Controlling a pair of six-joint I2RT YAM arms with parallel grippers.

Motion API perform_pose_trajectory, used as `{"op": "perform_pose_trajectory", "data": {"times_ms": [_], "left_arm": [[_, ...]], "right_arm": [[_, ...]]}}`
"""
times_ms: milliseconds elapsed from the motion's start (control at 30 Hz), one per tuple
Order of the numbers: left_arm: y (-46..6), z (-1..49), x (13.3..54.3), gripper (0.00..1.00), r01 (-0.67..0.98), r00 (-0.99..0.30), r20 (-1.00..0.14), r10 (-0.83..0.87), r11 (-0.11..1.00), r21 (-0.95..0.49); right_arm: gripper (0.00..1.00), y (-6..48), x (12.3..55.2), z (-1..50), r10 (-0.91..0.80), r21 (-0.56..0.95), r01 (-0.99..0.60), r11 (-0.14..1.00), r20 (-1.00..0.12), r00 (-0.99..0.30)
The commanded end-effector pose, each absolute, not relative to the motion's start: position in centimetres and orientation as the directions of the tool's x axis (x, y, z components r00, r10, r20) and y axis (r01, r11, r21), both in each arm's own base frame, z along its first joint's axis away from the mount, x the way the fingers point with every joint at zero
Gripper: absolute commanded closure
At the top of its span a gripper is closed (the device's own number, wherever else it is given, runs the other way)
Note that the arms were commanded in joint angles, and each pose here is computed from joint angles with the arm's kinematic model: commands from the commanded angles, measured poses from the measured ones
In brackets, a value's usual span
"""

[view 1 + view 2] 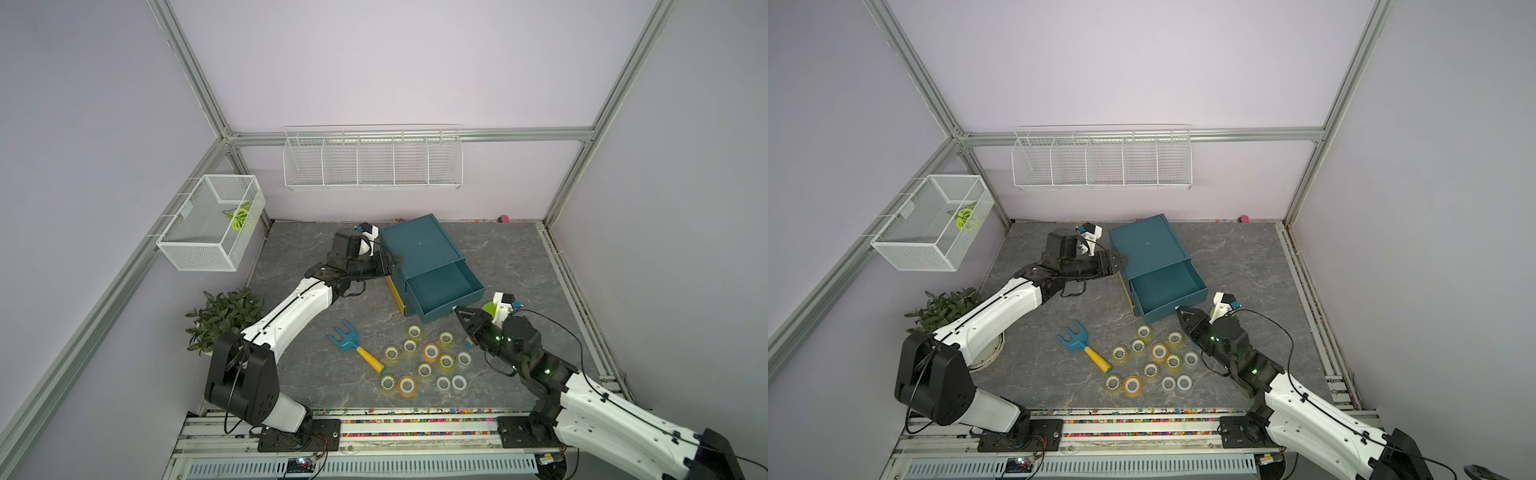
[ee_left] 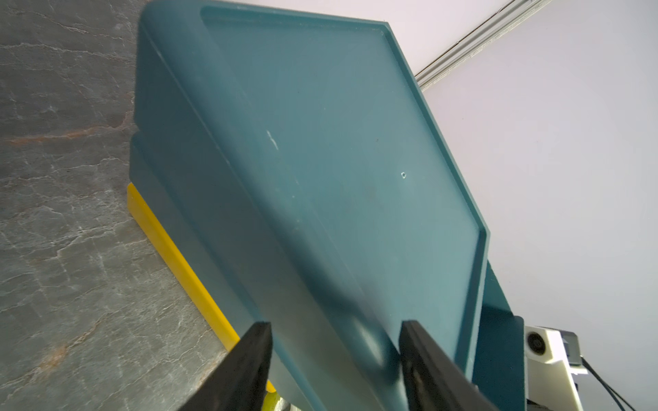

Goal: Place the transparent tape into the drawer according to color
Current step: Open the drawer in the storage box.

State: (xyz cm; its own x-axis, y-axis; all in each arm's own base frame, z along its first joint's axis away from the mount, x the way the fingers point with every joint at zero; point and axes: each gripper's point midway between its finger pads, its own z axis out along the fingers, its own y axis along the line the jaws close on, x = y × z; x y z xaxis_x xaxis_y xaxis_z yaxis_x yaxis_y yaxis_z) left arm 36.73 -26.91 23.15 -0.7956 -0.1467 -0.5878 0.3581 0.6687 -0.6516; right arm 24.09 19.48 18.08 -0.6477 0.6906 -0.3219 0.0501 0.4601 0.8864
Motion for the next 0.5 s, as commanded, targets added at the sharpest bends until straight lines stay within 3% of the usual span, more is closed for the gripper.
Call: {"op": "perform_pose_trajectory", "data": {"times_ms": [0,233,467], "left_arm": [[-26.6,25.1,36.4,0.34,0.374,-0.776,-0.612,-0.155,0.667,-0.644],[-25.6,26.7,35.7,0.30,0.367,-0.761,-0.627,-0.166,0.687,-0.628],[-24.1,27.7,34.6,0.28,0.368,-0.733,-0.660,-0.166,0.719,-0.590]], "right_arm": [[0.51,17.9,23.4,17.2,0.682,0.837,0.112,0.535,-0.350,-0.642],[0.46,12.8,21.3,16.5,0.670,0.700,0.242,0.672,-0.436,-0.601],[0.46,9.6,22.5,20.3,0.467,0.436,0.206,0.876,-0.658,-0.591]]}}
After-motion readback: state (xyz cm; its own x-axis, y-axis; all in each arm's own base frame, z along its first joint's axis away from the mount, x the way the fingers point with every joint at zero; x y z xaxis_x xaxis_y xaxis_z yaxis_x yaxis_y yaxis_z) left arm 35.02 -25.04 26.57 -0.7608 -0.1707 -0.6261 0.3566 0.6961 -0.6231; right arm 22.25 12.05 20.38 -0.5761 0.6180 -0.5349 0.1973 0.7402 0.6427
